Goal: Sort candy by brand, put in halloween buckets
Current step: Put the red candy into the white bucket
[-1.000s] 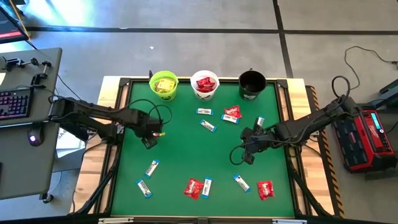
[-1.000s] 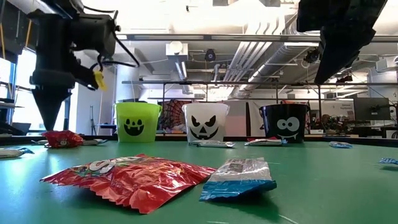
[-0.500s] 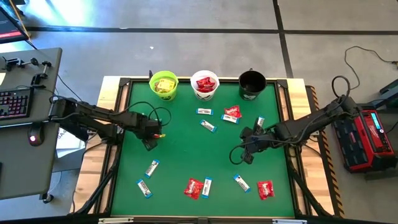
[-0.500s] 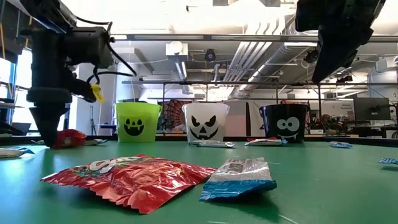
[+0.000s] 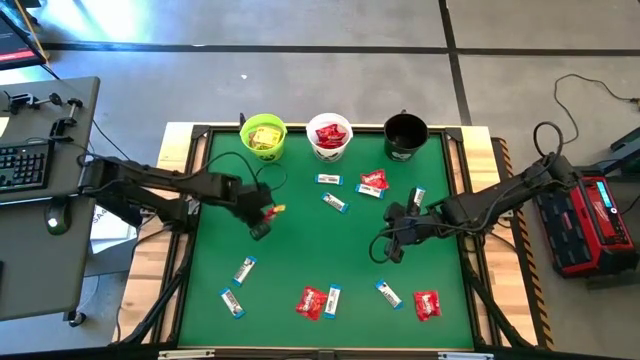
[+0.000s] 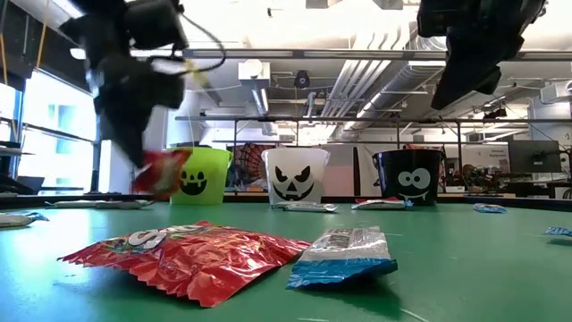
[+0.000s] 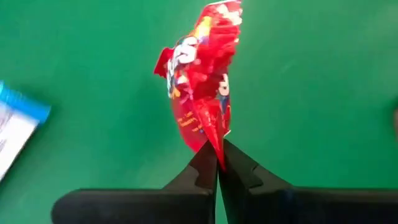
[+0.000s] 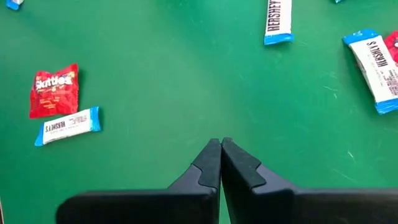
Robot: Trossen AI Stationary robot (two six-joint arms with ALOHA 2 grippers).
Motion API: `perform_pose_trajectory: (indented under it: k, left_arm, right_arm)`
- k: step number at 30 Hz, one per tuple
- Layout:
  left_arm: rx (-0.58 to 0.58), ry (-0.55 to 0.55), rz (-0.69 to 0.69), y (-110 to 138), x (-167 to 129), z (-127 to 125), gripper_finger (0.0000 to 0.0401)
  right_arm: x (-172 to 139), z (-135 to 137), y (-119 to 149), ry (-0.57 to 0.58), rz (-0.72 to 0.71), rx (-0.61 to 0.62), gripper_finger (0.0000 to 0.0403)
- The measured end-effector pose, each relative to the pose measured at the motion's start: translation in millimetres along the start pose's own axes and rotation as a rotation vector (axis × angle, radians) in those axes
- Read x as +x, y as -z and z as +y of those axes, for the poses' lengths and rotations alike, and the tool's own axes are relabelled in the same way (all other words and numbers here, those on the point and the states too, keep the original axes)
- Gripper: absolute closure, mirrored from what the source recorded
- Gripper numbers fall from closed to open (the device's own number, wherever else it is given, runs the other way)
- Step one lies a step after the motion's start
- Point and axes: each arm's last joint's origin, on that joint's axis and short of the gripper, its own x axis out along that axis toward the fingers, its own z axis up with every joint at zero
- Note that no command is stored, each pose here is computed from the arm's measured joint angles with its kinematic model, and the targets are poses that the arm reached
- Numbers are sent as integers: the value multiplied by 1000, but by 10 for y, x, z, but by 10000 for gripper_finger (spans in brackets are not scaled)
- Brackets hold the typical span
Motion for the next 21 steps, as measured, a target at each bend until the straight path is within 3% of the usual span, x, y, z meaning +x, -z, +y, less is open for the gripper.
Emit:
perform_pose_trajectory:
  k: [5, 11, 17, 21]
  left_arm:
    - [-84, 85, -108, -338, -245, 19, 401]
    - [-99, 80, -265, -780, -576, 179, 401]
    - [-29, 49, -388, -1371, -849, 323, 401]
    - [23, 27, -419, -1786, -863, 432, 401]
  right_arm:
    - [0, -8, -8, 28, -28, 5, 402]
    - [7, -31, -30, 47, -42, 18, 402]
    - [22, -76, -70, 61, -49, 39, 402]
    - [30, -102, -92, 70, -51, 45, 402]
